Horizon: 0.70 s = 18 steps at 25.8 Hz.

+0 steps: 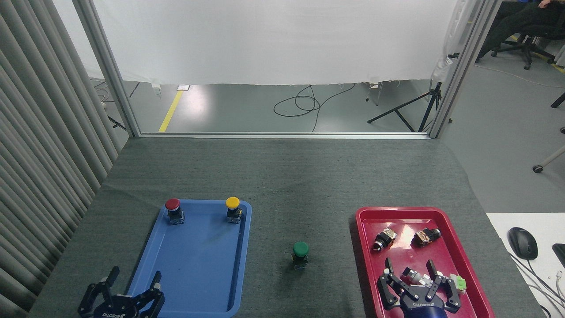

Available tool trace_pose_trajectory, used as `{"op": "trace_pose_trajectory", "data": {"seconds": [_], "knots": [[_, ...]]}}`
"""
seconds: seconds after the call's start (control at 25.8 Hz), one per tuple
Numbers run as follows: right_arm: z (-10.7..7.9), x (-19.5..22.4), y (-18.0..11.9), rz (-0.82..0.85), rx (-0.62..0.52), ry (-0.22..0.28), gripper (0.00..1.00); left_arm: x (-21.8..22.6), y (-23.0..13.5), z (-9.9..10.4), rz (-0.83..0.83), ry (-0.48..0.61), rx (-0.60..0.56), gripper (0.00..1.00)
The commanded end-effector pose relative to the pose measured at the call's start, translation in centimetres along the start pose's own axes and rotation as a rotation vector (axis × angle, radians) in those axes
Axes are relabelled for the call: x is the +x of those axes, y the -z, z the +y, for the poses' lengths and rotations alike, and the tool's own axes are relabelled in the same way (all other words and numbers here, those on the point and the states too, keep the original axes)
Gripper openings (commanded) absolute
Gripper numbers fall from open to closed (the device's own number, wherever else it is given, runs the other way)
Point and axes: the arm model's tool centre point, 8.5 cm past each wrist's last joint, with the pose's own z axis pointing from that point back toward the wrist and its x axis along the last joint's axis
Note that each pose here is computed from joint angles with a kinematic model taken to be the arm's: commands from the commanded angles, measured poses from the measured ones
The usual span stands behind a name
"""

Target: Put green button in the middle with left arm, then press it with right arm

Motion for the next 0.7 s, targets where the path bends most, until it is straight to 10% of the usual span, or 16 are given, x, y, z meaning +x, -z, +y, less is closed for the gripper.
{"op": "trace_pose_trajectory", "data": {"seconds": [0.0, 0.66], "knots": [[-0.5, -0.3, -0.1, 0.000, -0.016, -0.006, 1.00, -0.3, 0.0, 0.1, 0.008, 0.001, 0.003, 0.99], [-1.1, 0.2, -0.7, -0.015, -0.074, -0.003, 1.00, -1.5, -0.1, 0.0, 0.035, 0.009, -0.003, 0.99]]}}
